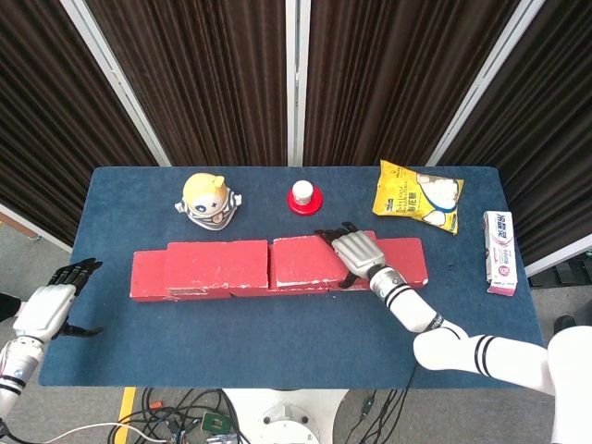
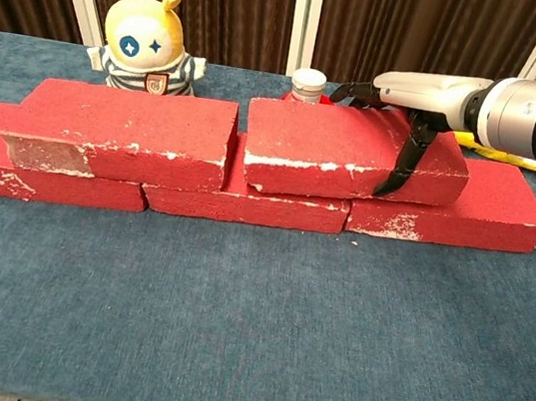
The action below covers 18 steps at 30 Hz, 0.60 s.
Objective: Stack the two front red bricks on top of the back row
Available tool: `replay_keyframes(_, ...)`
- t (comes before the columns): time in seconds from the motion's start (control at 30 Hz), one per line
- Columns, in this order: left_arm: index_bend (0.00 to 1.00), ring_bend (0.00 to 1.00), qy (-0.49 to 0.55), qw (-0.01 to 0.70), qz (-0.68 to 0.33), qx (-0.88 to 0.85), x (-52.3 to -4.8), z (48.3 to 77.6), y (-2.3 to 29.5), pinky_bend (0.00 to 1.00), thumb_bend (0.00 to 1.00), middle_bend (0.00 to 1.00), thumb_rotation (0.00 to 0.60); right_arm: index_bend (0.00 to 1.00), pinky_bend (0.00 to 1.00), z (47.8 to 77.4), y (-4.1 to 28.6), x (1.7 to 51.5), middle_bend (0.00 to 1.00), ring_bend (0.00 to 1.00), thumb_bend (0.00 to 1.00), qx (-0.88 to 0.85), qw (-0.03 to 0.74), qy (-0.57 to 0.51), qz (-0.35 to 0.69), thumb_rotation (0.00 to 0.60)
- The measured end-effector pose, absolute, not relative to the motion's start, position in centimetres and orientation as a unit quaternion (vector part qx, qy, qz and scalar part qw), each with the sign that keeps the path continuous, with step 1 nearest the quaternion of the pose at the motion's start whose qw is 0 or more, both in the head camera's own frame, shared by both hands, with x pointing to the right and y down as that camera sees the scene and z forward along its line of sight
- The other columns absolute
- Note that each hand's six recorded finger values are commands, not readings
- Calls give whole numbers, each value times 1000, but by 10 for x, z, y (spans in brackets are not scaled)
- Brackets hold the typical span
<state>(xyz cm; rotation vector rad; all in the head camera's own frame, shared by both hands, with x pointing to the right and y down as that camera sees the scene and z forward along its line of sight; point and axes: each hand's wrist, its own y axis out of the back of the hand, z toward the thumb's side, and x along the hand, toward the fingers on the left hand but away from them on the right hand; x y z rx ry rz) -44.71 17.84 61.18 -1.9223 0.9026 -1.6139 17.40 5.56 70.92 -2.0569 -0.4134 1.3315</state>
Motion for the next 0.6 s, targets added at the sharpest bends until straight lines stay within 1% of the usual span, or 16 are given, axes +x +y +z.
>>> replay_keyframes(0.6,0,0,330,229,-591,-699,-451,613,180,0,0,0,600,0,0,713,60,164,181,198,96,-782,319,-159,512,600)
